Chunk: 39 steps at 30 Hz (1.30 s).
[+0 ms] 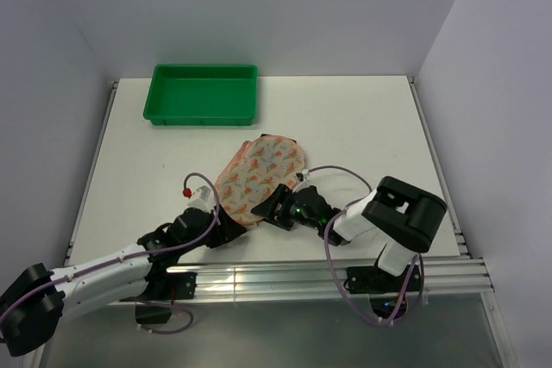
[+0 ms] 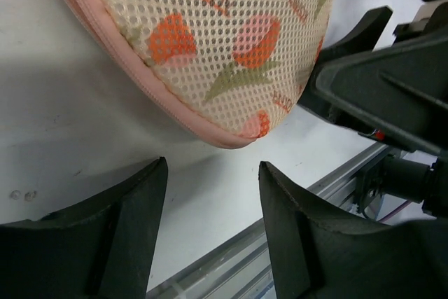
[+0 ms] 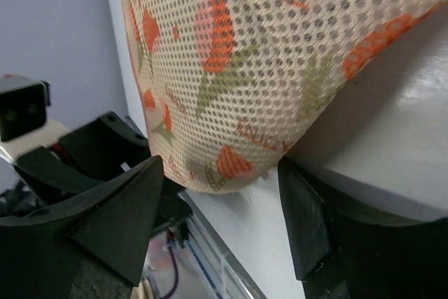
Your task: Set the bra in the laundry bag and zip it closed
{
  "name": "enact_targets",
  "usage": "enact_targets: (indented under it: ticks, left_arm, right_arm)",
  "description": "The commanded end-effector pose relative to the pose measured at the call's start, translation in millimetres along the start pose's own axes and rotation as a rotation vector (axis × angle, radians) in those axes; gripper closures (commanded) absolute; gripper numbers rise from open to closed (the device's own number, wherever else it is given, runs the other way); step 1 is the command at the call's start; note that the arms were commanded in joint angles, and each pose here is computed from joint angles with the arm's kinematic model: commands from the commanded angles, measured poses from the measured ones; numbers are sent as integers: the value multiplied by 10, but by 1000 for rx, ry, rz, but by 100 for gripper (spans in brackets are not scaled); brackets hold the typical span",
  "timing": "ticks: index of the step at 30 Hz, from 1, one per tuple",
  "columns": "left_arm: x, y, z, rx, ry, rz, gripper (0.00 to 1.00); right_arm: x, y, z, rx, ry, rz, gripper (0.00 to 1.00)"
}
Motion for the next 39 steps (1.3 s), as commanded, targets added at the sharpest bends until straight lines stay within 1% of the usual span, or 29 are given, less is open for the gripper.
enact_targets:
  ticks: [1, 2, 3, 4, 6, 8, 9, 12, 13, 14, 15, 17, 18, 21, 23, 29, 31, 34, 35, 37, 39]
  left_arm:
    - [-137, -24, -279, 73, -30, -42, 39]
    - [-132, -30, -301, 79, -40, -42, 40]
    - [-119, -54, -283, 70, -58, -38, 41]
    - [-125, -65, -308, 72, -67, -36, 42]
    - [-106, -110, -301, 59, -90, -26, 44]
    - [-133, -138, -381, 75, -111, -31, 46]
    - [-108, -173, -352, 57, -126, -21, 50]
    - [-93, -225, -416, 62, -146, -17, 55]
    - [-96, -238, -446, 67, -150, -20, 56]
    - [-71, -246, -470, 73, -159, -15, 57]
    - [-59, -268, -473, 67, -163, -13, 61]
    - [-52, -281, -531, 74, -178, -20, 64]
    - [-33, -292, -544, 74, -191, -17, 67]
    - [-33, -308, -612, 74, -217, -30, 72]
    - [-50, -319, -614, 58, -229, -50, 74]
    - [-23, -352, -558, -9, -252, -62, 76]
    - [-38, -331, -534, -27, -255, -81, 77]
    - [-28, -300, -454, -60, -262, -91, 76]
    - [-17, -291, -427, -69, -260, -90, 73]
    - [-15, -275, -397, -73, -262, -96, 70]
    - [-29, -271, -411, -69, -264, -104, 64]
  right_arm:
    - [-98, -62, 1, -24, -79, -45, 27]
    - [-93, -57, -43, -18, -88, -47, 30]
    - [-101, -53, -52, -22, -94, -47, 39]
    - [-105, -54, -51, -29, -98, -46, 44]
    - [-117, -61, -68, -32, -102, -47, 47]
    - [-107, -70, -66, -34, -86, -40, 58]
    - [-109, -69, -58, -37, -83, -41, 61]
    - [-127, -55, -59, -37, -66, -52, 61]
    - [-131, -44, -46, -39, -60, -56, 67]
    - [-138, -38, -51, -38, -57, -60, 70]
    - [-135, -37, -50, -38, -54, -61, 76]
    - [-134, -46, -18, -44, -50, -59, 81]
    - [-120, -45, -19, -44, -49, -54, 84]
    - [-113, -56, 16, -52, -54, -50, 95]
    - [-107, -64, 31, -54, -54, -49, 97]
    - [-87, -39, 114, -81, -66, -34, 97]
    - [-97, -16, 157, -87, -60, -37, 99]
    - [-109, -1, 219, -80, -54, -36, 100]
    - [-107, 11, 236, -82, -55, -33, 100]
    - [-123, 36, 282, -84, -56, -36, 100]
    - [-129, 47, 312, -83, -51, -36, 100]
Point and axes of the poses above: each gripper's point midway between its finger pads, its own y axis back along the fingers, its own z axis along the line the jaws close on, x = y × z, the point moved 1 cm from there along y, back along the fingers, and after that the axes turned 5 degrees about -y, right-handed, at the moved point
